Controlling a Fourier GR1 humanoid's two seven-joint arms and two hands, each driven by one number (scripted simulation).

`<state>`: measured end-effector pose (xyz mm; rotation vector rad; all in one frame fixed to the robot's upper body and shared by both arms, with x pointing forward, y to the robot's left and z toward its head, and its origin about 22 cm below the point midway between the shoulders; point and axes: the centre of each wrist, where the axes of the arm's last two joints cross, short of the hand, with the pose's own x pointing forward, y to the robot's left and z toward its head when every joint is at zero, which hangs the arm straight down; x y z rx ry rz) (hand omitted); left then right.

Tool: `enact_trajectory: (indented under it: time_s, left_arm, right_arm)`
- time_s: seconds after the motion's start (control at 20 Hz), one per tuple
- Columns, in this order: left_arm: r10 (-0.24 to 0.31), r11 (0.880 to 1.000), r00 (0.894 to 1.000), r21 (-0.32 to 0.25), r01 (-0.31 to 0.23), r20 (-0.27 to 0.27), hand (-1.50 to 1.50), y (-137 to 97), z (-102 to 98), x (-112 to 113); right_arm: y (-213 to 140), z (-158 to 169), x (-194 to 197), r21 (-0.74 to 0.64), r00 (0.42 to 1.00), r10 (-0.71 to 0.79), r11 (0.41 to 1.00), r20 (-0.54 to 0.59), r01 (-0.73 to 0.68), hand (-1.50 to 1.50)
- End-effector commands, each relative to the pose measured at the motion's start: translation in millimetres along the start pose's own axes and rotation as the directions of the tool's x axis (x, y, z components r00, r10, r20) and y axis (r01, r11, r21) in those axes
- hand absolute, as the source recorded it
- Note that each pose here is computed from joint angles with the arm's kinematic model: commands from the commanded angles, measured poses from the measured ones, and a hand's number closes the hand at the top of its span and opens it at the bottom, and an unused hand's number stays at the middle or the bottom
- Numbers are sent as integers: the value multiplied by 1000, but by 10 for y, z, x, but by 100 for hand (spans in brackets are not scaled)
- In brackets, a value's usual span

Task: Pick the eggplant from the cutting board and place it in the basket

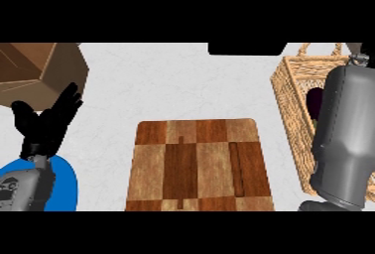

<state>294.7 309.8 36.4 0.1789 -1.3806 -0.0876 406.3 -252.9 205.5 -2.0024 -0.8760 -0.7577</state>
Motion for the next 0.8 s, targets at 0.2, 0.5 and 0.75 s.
enact_trajectory:
  time_s: [0.2, 0.5, 0.75]
  left_arm:
    - [4, 1000, 1000, 1, -4, -3, 0, 91, 6, 76]
    - [-3, 1000, 1000, 16, 3, -19, 0, 59, -17, 9]
    - [5, 1000, 1000, 18, -4, -30, 0, 26, 3, -66]
  right_arm:
    - [-549, -382, 9, -201, 922, -279, 952, -269, 230, -150]
    - [-818, -343, -257, -77, 931, -217, 976, -293, 203, -150]
    - [-1061, -257, -629, -5, 936, -222, 973, -275, 230, -150]
